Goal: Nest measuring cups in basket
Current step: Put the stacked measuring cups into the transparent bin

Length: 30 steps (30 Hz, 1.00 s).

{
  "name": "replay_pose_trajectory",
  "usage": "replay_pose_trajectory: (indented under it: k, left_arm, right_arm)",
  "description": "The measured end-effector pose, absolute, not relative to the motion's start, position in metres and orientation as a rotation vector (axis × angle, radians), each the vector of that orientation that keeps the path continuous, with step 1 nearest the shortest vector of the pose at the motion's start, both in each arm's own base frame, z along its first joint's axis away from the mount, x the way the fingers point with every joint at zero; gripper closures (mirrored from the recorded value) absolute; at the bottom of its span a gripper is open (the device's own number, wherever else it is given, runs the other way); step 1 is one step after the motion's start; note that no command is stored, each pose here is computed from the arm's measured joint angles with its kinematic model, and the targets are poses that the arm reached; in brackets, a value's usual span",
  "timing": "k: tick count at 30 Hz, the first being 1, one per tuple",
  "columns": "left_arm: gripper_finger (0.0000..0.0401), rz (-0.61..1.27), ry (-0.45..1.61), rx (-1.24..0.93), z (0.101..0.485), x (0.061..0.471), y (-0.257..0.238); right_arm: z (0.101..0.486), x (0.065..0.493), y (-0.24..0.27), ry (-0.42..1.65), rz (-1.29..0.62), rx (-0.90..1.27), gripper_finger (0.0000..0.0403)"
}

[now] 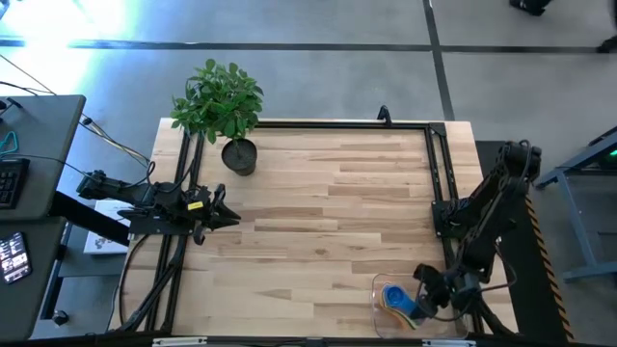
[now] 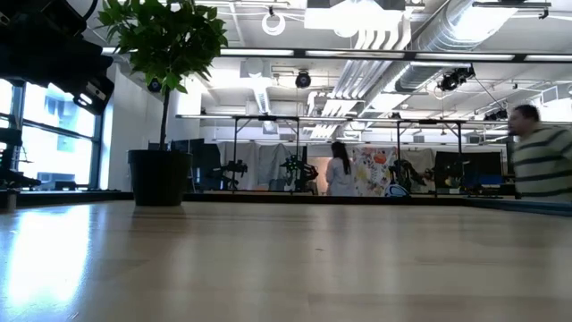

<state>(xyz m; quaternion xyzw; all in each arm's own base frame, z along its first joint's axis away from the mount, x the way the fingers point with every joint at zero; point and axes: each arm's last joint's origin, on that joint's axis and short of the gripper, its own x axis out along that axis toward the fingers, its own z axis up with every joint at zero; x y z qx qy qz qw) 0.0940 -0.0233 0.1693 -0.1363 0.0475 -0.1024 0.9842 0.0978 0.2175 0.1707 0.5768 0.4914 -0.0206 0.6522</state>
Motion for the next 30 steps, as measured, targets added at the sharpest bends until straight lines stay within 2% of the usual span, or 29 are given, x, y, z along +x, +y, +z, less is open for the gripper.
replay_pose_trajectory:
  k: [22,30]
  left_arm:
    - [0.0343,-0.205,0.096,-0.274,0.169,0.094,-0.023]
    - [0.0343,-0.206,0.096,-0.274,0.169,0.094,-0.023]
  right_arm:
    - [0.19,0.085,0.191,1.159,-0.089,1.237,0.0119]
    - [0.215,0.087,0.195,1.156,-0.125,1.201,0.0119]
